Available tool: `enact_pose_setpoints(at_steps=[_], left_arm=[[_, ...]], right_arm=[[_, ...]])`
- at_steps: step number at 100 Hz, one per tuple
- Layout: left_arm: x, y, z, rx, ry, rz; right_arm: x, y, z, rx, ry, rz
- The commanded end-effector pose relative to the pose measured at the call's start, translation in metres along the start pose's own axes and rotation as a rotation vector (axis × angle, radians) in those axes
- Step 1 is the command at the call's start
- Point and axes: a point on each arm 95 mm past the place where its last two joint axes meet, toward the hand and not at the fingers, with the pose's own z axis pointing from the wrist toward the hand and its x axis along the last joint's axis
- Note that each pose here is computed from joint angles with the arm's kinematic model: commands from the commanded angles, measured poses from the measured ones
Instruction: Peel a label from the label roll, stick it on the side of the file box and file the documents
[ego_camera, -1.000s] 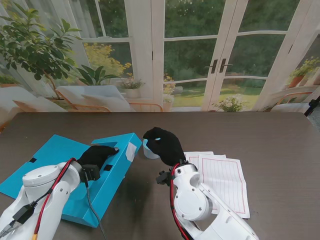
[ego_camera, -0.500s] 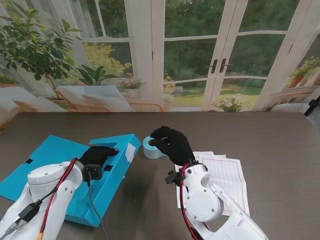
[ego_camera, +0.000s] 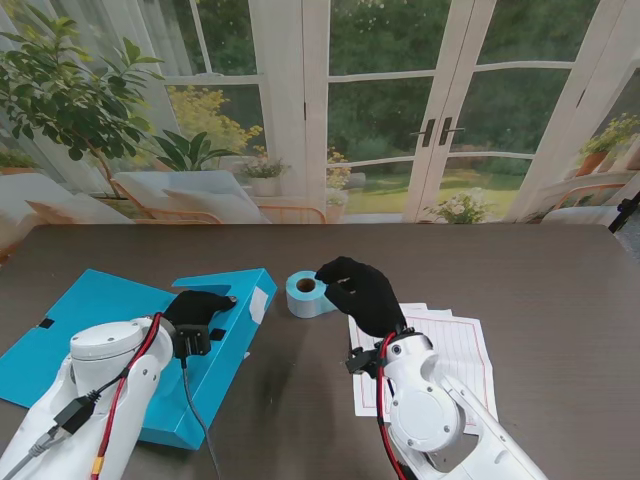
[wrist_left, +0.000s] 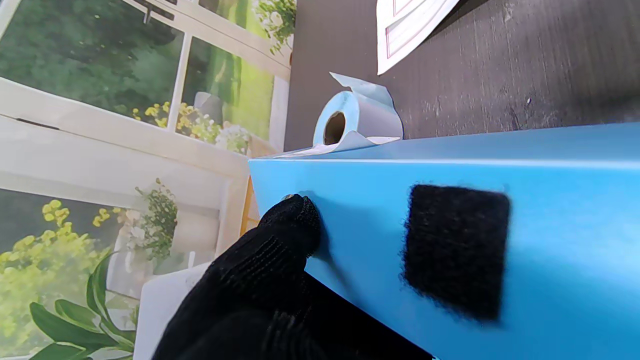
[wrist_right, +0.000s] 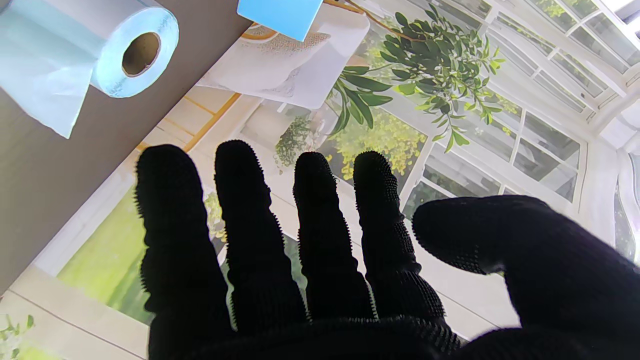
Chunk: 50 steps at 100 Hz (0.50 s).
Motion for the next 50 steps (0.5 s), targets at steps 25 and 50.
enact_pose_setpoints(at_steps=[25,50], left_arm=[[0.001,0.003,0.011,0.043,-0.048,0.041],[0.004,0.009,0.024,0.068,-0.074,0.048]], right_arm=[[0.0,0.002,-0.006,-0.002,0.008,0.021],[-0.002,0.005,-0.007,-0.013,0.01,0.03]])
